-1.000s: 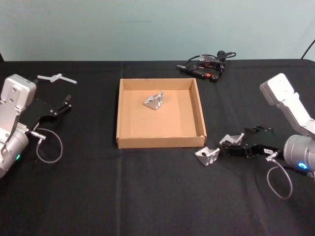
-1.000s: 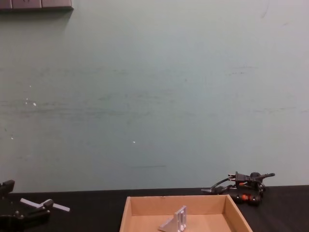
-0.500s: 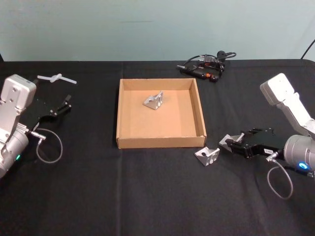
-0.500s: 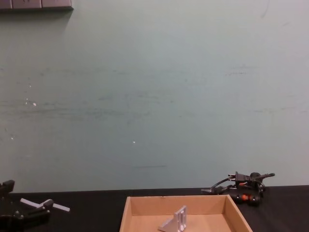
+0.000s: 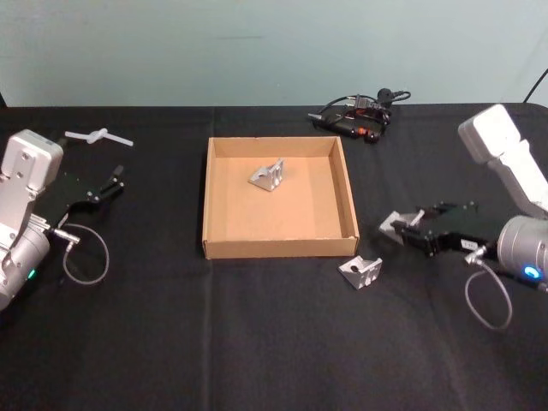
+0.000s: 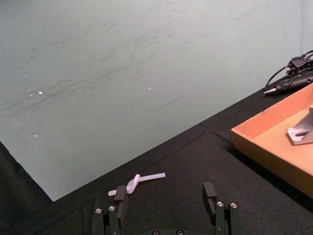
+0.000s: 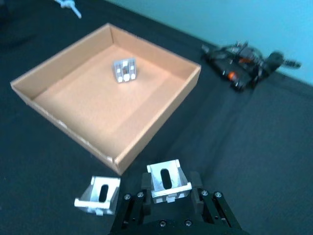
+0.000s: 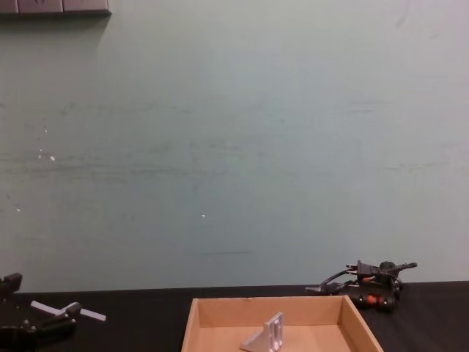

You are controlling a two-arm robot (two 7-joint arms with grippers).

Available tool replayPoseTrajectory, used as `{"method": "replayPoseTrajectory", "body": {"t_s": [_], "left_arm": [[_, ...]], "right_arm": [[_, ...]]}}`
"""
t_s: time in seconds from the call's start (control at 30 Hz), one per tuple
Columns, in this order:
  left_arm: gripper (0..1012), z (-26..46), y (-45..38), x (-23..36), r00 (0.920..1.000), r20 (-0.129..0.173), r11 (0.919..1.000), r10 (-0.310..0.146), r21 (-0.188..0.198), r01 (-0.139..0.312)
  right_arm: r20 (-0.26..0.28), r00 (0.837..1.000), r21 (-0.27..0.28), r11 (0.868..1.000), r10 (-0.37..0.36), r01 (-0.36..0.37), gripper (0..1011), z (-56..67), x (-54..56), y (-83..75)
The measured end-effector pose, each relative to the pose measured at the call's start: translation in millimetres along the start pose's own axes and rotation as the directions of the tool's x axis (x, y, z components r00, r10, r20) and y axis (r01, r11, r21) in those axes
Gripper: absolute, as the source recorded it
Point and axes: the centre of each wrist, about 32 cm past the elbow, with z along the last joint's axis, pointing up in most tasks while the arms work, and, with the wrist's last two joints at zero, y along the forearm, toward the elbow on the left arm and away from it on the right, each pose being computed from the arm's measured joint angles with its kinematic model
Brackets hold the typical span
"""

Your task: Use one hand to pick up the angle iron from the table and place it into the box.

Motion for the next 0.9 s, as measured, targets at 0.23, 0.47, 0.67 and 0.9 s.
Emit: {"method": "replayPoseTrajectory", "body": {"t_s": [0.23,0.47,0.67,0.9], "left_arm": [[1005,0.0,0.0,0.0,1.0,0.0,1.0,0.0,0.0,0.0],[1005,0.0,0.0,0.0,1.0,0.0,1.0,0.0,0.0,0.0],[1005,0.0,0.0,0.0,1.0,0.0,1.0,0.0,0.0,0.0],[1005,0.0,0.0,0.0,1.0,0.0,1.0,0.0,0.0,0.0]], "right_arm": [[0.026,1.0,0.055,0.998,-0.005,0.004,465,28.9,0.7,-6.5],[0.06,0.998,0.086,0.996,0.031,-0.036,465,54.8,-5.3,7.5],[0.066,0.996,0.096,0.993,0.059,-0.065,465,72.4,-3.2,34.2],[0.062,0.995,0.088,0.993,0.077,-0.082,465,83.9,-3.3,75.4]]}}
